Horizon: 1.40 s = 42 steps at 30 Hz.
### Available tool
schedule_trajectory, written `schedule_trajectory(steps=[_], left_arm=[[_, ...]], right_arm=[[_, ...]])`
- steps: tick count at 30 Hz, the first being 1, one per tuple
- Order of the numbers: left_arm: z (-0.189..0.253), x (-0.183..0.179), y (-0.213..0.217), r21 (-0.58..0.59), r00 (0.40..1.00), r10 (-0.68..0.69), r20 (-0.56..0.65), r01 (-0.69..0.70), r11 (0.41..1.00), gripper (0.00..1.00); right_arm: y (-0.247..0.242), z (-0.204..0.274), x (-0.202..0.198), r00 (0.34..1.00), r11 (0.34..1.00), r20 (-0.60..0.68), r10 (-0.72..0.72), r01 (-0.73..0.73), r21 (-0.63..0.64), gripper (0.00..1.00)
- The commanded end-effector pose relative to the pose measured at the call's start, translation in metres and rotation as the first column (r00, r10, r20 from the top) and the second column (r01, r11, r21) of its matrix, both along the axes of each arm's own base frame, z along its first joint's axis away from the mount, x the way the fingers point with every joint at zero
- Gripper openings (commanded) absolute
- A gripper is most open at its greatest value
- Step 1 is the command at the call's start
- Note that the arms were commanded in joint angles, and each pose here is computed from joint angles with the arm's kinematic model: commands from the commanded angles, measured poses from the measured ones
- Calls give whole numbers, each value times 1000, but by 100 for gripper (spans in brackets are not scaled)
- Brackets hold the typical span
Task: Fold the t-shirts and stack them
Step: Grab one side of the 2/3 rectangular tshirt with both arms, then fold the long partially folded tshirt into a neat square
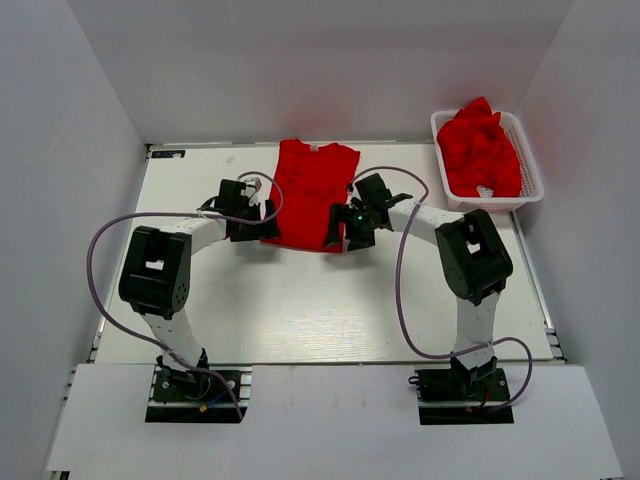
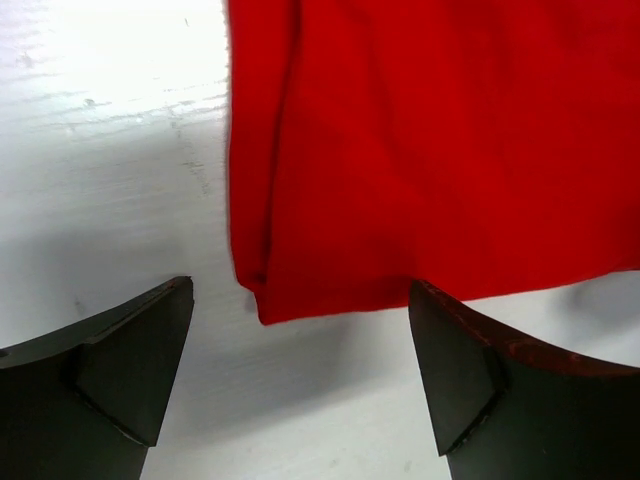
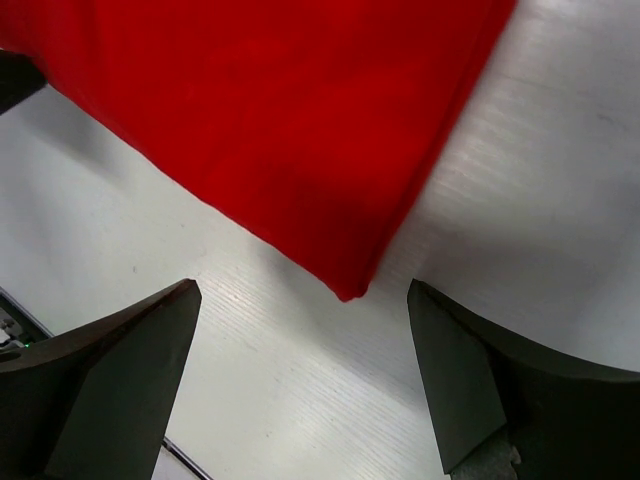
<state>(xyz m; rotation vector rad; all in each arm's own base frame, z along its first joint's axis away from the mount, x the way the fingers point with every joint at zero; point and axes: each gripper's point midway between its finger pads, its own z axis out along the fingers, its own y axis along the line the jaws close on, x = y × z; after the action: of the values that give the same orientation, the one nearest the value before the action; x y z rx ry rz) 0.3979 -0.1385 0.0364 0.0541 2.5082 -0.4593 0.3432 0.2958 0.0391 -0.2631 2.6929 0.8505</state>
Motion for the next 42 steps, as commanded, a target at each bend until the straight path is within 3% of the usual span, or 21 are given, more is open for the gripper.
schedule_trajectory(steps=[1,5,7,13,15,16,18,20,21,28,31,38,42], left_arm=[[-4,-2,-6,-22,998,-54,19,54,998,96],[-16,-10,-6,-28,998,-60,14,60,998,86],[-19,-15,-4,-23,998,-67,14,67,997,76],[-27,-25,-7,-42,996,-84,-4,83,996,50],[-27,-26,-11,-67,996,-91,3,91,994,45],[-29,-30,-12,-75,995,-98,-7,98,992,36],[-29,-30,-14,-93,995,-99,1,99,991,26],[-31,-34,-16,-107,995,-95,-15,93,990,2],[-27,-34,-16,-108,995,-95,-6,94,990,0],[21,-70,-17,-227,996,10,88,11,974,0],[30,-103,-12,-242,998,40,48,-28,970,0],[100,-160,-23,-360,991,-17,136,65,931,0],[124,-168,-22,-372,994,-8,112,49,927,0]], right_arm=[[7,-10,4,1000,1000,-8,3,-3,-4,90],[7,-15,2,1000,1000,-27,2,-2,-9,90],[5,-18,-1,999,1000,-33,1,-2,-14,90],[6,-25,-4,998,1000,-57,-4,3,-16,72],[6,-25,-2,999,1000,-54,-9,8,-14,60],[5,-27,-3,998,1000,-62,-12,11,-18,54],[4,-28,-5,998,1000,-57,-15,13,-26,32],[-1,-33,-8,998,999,-64,-22,20,-38,15],[-1,-26,-7,999,999,-45,-23,22,-32,0],[-23,-3,-33,999,997,6,-37,37,-62,0],[-37,7,-61,1000,997,-4,-23,23,-68,0],[-50,52,-134,997,998,-31,65,-66,-7,0],[-48,90,-136,996,997,50,72,-73,31,0]])
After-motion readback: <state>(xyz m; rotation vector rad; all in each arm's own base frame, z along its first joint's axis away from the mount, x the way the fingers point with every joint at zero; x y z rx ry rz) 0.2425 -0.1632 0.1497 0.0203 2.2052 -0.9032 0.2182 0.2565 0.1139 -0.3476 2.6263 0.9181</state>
